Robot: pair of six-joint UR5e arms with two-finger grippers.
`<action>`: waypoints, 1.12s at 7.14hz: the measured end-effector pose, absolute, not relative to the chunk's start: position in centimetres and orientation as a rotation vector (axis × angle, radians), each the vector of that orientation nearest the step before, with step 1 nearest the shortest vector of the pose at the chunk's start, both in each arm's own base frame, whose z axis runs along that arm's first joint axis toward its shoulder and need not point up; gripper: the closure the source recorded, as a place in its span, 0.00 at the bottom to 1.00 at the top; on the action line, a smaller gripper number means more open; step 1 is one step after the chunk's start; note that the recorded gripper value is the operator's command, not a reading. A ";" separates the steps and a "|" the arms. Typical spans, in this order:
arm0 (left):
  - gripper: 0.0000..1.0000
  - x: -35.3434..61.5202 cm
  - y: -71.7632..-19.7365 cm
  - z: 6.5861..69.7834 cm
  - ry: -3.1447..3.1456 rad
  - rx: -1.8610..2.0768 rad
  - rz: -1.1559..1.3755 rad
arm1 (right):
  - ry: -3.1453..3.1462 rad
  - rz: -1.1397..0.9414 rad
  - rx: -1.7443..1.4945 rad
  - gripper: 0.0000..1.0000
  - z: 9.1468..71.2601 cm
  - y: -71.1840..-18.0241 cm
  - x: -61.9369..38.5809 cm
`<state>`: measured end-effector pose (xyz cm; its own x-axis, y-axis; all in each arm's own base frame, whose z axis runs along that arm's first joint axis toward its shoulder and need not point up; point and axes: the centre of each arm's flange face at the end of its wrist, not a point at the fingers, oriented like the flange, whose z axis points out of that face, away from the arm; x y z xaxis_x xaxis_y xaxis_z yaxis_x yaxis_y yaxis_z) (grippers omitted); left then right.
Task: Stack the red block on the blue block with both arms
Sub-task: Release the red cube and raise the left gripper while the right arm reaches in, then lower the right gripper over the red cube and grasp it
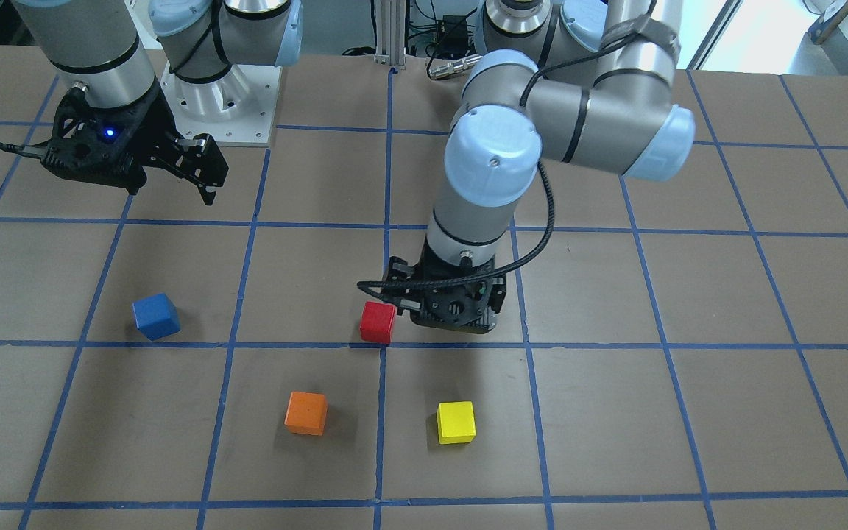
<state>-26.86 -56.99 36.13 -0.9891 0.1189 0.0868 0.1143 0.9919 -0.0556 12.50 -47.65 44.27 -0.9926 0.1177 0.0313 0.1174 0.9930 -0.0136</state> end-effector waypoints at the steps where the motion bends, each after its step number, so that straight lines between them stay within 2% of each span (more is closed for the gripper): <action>1: 0.00 -23.1 -56.1 40.1 -3.056 -0.195 0.063 | -3.138 0.043 -0.192 0.00 43.1 -49.1 13.2; 4: 0.00 -14.8 -51.0 49.1 -3.101 -0.161 0.074 | -3.201 0.085 -0.200 0.00 38.9 -51.8 18.7; 6: 0.00 -13.6 -48.7 51.1 -3.108 -0.151 0.046 | -3.206 0.102 -0.246 0.00 35.5 -52.5 23.9; 8: 0.00 -12.7 -48.9 51.6 -3.110 -0.113 0.106 | -3.204 0.069 -0.309 0.00 31.4 -52.5 28.7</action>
<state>-12.75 -48.90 51.63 -0.9970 0.0734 0.0252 0.0715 0.9951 -0.0689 28.66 -52.46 31.44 -0.9786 0.1889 -0.0818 0.1922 0.9807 -0.0353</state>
